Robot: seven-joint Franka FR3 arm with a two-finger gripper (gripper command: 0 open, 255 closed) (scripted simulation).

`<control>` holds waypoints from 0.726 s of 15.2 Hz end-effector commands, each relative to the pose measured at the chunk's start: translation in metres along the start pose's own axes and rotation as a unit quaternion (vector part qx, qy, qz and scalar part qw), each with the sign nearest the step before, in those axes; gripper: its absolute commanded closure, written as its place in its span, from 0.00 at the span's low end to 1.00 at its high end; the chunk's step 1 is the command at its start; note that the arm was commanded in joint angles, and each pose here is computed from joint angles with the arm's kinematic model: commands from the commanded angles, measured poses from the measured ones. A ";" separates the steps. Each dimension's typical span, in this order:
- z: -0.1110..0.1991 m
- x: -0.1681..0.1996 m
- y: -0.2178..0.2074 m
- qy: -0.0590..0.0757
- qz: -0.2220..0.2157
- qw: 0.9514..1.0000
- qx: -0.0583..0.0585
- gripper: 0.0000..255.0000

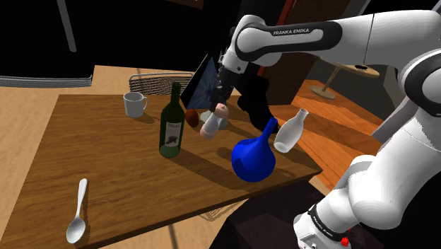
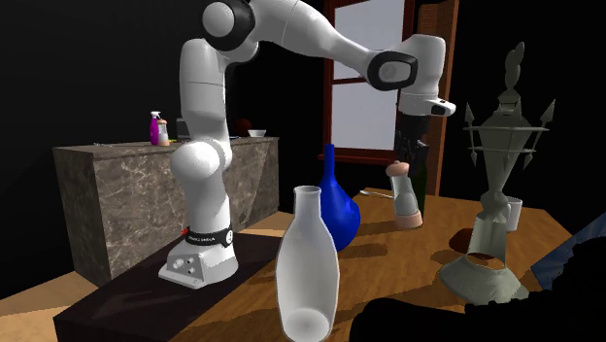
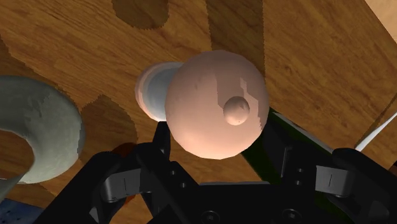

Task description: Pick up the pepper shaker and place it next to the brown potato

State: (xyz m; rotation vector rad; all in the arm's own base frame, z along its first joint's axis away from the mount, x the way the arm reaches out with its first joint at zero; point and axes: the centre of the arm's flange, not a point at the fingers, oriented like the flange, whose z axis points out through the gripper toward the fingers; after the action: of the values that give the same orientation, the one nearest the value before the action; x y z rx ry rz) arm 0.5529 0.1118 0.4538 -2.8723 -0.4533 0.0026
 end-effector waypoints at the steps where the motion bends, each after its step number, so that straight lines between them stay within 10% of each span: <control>1: 0.011 0.000 0.003 0.000 0.000 1.000 0.000 1.00; 11: 0.050 -0.001 0.012 0.000 0.000 1.000 0.000 1.00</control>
State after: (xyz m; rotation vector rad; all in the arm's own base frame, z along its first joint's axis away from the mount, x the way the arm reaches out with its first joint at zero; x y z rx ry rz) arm 0.5533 0.1121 0.4030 -2.8724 -0.4531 0.0027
